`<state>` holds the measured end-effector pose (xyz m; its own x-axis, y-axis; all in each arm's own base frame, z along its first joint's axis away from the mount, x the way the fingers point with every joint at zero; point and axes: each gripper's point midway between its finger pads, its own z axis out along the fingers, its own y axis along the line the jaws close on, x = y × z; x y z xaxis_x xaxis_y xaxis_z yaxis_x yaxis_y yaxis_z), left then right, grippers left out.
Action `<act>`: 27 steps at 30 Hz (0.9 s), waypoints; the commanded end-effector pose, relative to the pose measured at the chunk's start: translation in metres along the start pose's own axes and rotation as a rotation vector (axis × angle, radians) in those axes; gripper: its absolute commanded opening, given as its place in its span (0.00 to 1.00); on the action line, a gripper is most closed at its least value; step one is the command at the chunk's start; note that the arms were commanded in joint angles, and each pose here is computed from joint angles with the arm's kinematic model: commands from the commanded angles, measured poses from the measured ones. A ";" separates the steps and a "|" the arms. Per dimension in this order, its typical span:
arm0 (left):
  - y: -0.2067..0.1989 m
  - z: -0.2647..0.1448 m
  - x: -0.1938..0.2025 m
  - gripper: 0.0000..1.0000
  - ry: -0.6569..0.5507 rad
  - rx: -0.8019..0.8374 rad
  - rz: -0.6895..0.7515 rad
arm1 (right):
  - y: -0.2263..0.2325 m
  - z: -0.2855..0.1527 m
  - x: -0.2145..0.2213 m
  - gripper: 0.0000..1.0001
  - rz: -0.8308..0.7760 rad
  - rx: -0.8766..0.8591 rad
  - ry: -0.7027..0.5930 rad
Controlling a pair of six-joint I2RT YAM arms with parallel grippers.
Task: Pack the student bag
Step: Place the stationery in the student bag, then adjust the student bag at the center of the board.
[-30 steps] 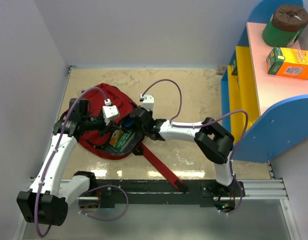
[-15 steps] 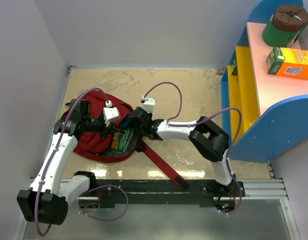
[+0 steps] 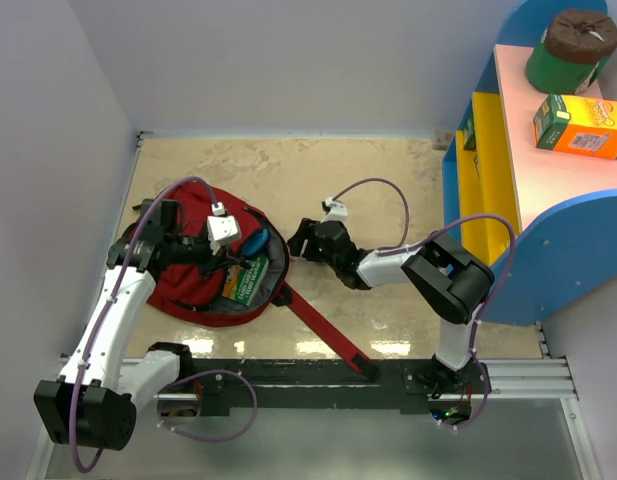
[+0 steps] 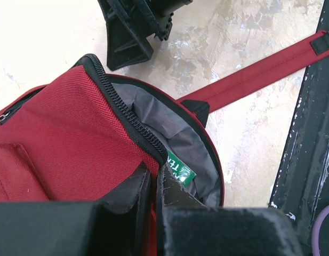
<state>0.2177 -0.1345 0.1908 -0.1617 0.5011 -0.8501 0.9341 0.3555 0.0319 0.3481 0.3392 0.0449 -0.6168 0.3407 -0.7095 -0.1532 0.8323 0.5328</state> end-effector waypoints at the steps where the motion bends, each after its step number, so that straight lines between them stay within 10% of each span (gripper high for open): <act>1: -0.007 -0.005 -0.019 0.00 -0.054 0.020 0.057 | 0.061 -0.013 -0.022 0.67 0.032 -0.258 -0.047; 19: -0.004 -0.007 -0.026 0.00 -0.068 0.008 0.059 | 0.030 0.014 0.031 0.52 -0.117 -0.093 0.113; 22: -0.003 -0.007 -0.027 0.00 -0.068 0.001 0.063 | 0.049 0.012 0.023 0.38 -0.127 -0.164 0.101; 24: -0.001 -0.008 -0.027 0.00 -0.066 -0.003 0.064 | 0.068 0.003 -0.001 0.05 -0.117 -0.206 0.048; 27: 0.002 -0.006 -0.024 0.00 -0.058 -0.012 0.061 | 0.084 -0.011 -0.060 0.00 -0.181 -0.144 -0.064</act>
<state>0.2187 -0.1328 0.1913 -0.1590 0.5074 -0.8469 0.9309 0.3627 0.0425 0.3342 0.3848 0.0422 -0.6703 0.1882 -0.7178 -0.3222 0.7976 0.5099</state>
